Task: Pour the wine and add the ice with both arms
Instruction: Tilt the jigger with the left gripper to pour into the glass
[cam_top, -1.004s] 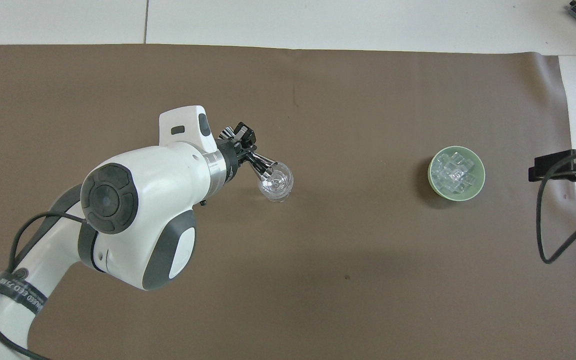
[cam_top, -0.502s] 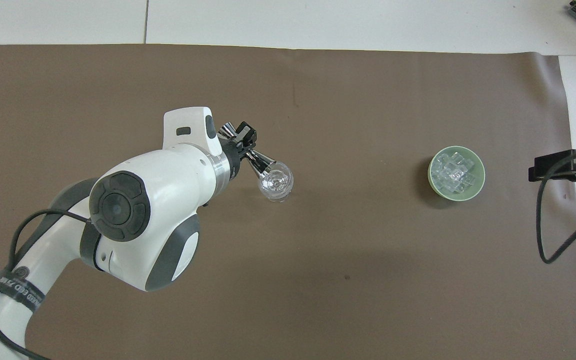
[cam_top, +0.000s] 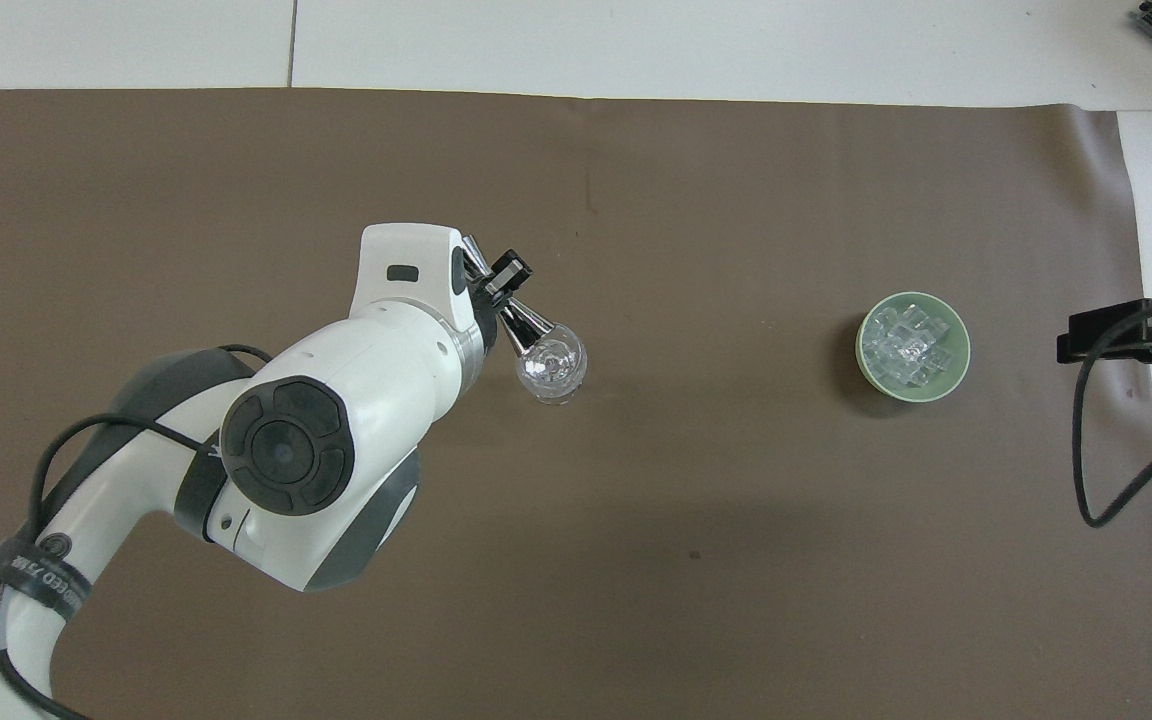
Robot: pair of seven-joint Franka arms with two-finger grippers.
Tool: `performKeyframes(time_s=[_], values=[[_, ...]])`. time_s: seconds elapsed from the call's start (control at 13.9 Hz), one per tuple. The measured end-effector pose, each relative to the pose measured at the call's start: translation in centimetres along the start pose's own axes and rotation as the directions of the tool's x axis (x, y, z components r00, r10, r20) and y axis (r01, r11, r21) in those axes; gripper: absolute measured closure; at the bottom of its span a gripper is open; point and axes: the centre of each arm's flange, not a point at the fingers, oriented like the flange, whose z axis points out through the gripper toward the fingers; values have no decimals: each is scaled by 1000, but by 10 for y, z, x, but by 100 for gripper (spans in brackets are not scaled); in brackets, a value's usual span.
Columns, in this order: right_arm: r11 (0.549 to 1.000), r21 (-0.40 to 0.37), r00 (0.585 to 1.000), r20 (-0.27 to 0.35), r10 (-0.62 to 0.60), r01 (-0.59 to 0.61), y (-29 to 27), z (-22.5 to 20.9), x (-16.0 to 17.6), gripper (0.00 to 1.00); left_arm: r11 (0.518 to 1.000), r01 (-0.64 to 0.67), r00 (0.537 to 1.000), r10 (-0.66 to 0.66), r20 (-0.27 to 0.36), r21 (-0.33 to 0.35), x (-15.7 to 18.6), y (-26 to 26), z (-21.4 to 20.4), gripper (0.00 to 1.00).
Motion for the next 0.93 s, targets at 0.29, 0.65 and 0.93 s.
performKeyframes(time_s=[0.29,0.65,0.93], values=[[1000,0,1000,0,0,0,0,0,0,0,1000,0,1000,0,-1,-2,0,0,0,78],[1000,0,1000,0,0,0,0,0,0,0,1000,3,1000,-3,-2,-7,0,0,4,78],[1000,0,1000,0,0,0,0,0,0,0,999,37,999,-37,-7,-37,5,1,11,78]])
